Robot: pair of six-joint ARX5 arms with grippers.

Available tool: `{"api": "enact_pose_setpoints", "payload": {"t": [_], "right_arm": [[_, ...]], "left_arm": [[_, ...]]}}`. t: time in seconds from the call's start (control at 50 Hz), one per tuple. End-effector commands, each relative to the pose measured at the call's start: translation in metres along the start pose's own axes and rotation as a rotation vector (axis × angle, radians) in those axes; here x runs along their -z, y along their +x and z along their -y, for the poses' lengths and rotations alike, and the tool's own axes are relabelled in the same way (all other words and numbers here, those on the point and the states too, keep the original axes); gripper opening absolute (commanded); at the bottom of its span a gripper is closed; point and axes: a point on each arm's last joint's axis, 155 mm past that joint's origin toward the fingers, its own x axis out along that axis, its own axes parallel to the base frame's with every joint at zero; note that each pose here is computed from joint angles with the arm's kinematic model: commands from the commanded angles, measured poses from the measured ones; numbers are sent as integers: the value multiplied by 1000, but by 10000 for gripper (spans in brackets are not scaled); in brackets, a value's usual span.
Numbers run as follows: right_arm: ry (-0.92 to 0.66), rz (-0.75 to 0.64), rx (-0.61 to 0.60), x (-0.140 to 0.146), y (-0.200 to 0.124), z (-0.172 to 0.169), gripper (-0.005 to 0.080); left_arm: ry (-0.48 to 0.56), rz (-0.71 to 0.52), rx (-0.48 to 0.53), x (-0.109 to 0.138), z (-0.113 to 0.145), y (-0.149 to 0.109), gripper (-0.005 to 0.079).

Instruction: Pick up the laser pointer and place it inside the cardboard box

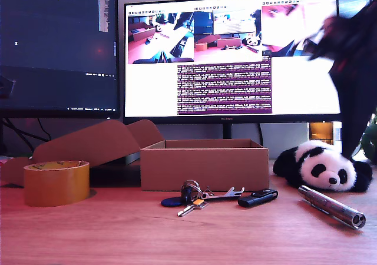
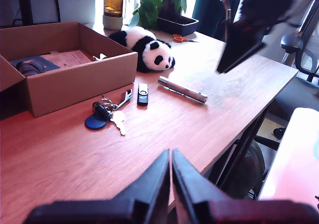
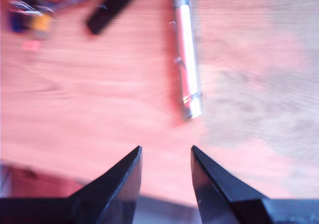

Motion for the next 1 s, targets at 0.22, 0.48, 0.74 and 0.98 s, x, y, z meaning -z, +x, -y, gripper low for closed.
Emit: {"api": "enact_pose_setpoints", "payload": {"t": [0.22,0.48,0.74,0.98], "right_arm": [[-90,-20,90,-23,27,7,277],[-150,-48,101,-33,45,5,277],[-175,-105,144,-26,62,15,277],[-206,-118,146,-24,62,16,216]], "left_arm": [[1,-40,-11,12,-3,1,-19],[6,-43,-29,13,-7,1,-19],[7,-42,-38,13,-8,1,-19],[7,-40,-49,12,-10,1,-19]]}}
